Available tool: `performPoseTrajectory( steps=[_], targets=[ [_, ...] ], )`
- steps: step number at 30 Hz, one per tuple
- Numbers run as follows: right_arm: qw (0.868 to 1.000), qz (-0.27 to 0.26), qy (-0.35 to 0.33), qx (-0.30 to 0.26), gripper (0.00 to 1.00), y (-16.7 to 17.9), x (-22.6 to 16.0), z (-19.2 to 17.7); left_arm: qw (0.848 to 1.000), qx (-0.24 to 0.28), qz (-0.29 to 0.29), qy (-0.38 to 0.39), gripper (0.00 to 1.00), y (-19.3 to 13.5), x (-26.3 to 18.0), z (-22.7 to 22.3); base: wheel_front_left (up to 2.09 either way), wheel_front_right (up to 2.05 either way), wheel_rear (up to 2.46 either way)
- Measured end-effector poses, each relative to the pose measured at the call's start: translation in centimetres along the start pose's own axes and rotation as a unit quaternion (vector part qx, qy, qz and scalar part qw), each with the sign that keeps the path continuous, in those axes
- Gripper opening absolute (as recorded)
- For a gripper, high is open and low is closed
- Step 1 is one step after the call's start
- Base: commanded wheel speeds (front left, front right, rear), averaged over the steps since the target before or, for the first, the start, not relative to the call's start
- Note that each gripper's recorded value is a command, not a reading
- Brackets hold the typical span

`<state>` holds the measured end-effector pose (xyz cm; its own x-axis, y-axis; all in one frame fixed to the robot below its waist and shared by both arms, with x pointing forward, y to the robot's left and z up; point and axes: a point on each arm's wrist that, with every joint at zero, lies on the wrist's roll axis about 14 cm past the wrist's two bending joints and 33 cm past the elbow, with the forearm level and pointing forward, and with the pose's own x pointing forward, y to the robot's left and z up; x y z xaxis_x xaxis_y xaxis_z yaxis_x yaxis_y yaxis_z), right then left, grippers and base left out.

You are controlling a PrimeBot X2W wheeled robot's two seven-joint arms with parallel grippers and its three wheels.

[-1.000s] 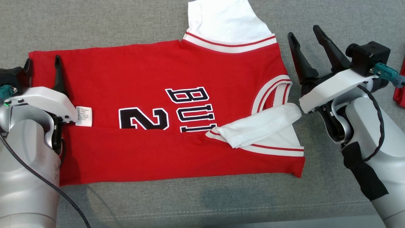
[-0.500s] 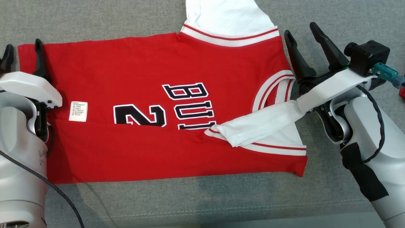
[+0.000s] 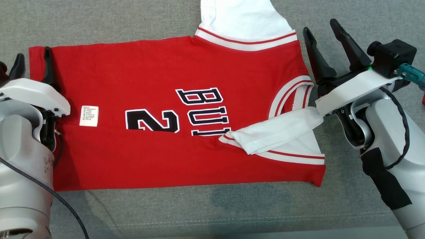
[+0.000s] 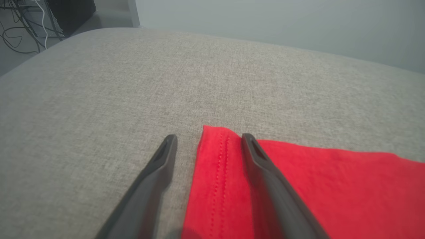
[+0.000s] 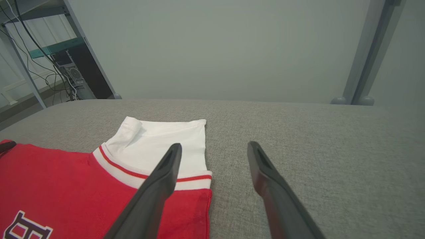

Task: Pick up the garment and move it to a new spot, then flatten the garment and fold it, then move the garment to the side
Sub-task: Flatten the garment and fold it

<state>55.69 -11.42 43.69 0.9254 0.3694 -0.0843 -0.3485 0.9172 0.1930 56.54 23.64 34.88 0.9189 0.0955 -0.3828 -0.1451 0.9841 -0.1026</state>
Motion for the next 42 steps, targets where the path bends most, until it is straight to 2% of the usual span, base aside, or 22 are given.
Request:
performPoseTrajectory(
  steps=[6,7,8,9,10,11,17,22,28,36,42],
  targets=[
    [1.000,0.008,-0.002,0.000,1.00,0.6,0.1,0.3,1.000,-0.006,0.004,0.015,1.00,0.4,-0.5,-0.7,0.00,0.00,0.00],
    [1.000,0.009,-0.002,-0.001,1.00,0.7,0.1,0.2,1.000,-0.006,0.002,0.017,0.95,0.4,-0.5,-0.7,0.00,0.00,0.00],
    [1.000,0.011,-0.002,-0.001,1.00,0.9,0.1,0.2,1.000,-0.005,0.001,0.021,0.68,0.3,-0.5,-0.8,0.00,0.00,0.00],
    [1.000,0.011,-0.002,-0.001,1.00,0.9,0.1,0.2,1.000,-0.005,0.000,0.022,0.35,0.3,-0.5,-0.8,0.00,0.00,0.00],
    [1.000,0.011,-0.002,-0.002,1.00,0.9,0.0,0.3,1.000,-0.003,-0.002,0.023,0.13,0.2,-0.5,-0.8,0.00,0.00,0.00],
    [1.000,0.011,-0.002,-0.002,1.00,0.9,0.0,0.4,1.000,-0.001,-0.003,0.025,0.00,0.2,-0.5,-0.8,0.00,0.00,0.00],
    [1.000,0.003,-0.013,0.013,1.00,0.2,0.6,1.2,1.000,0.006,-0.016,0.007,0.00,-0.4,-0.6,0.3,0.00,0.00,0.00],
    [1.000,0.004,-0.011,0.020,1.00,-0.3,2.8,2.0,0.998,0.010,-0.033,-0.053,0.00,-1.5,-1.2,3.1,0.00,0.00,0.00],
    [0.999,0.015,0.047,0.013,1.00,-0.3,6.6,2.0,0.997,0.015,-0.042,-0.068,0.00,-2.1,-2.6,3.0,0.00,0.00,0.00],
    [0.987,0.026,0.158,0.007,1.00,0.2,9.5,-1.6,0.995,0.015,-0.047,-0.089,0.00,-2.4,-3.5,3.7,0.00,0.00,0.00],
    [0.979,0.042,0.200,-0.019,1.00,0.9,11.1,-3.6,0.995,0.021,-0.044,-0.083,0.00,-2.0,-4.0,3.1,0.00,0.00,0.00]
  ],
)
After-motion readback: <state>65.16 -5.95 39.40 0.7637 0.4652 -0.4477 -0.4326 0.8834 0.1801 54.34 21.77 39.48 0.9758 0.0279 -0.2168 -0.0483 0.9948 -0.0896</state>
